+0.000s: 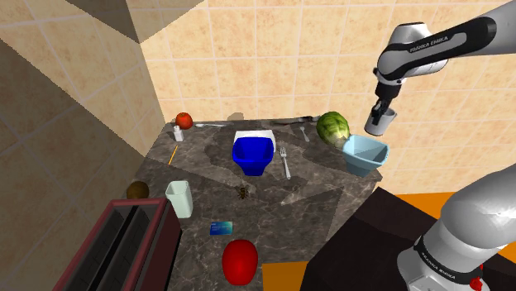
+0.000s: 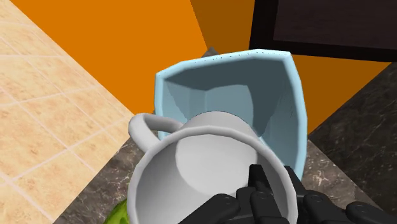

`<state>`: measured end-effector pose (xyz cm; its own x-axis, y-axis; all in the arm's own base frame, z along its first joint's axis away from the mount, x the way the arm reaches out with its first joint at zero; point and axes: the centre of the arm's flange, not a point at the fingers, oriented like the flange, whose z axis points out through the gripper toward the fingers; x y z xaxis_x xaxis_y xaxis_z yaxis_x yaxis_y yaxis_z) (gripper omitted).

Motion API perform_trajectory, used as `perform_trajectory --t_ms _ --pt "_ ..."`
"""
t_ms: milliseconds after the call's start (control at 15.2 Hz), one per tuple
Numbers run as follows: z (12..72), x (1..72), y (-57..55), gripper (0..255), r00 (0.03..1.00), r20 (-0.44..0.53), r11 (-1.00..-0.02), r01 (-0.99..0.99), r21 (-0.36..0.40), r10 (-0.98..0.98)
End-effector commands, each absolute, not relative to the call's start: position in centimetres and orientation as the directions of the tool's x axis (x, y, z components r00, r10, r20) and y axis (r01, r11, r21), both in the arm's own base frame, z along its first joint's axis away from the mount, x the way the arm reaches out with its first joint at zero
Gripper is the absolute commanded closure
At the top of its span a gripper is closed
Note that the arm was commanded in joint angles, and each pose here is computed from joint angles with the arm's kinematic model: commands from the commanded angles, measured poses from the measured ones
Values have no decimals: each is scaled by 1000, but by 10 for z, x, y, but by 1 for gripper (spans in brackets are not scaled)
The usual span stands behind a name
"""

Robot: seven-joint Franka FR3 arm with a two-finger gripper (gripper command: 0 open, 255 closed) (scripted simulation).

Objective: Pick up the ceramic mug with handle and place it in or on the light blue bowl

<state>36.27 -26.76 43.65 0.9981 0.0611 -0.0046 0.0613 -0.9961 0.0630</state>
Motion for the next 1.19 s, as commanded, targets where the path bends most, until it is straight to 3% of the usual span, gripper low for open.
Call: perform_trajectory --t_ms 0,1122 --pt "427 360 -269 255 998 -5 -996 62 63 62" --pt "350 360 -269 255 998 -5 -996 62 63 62"
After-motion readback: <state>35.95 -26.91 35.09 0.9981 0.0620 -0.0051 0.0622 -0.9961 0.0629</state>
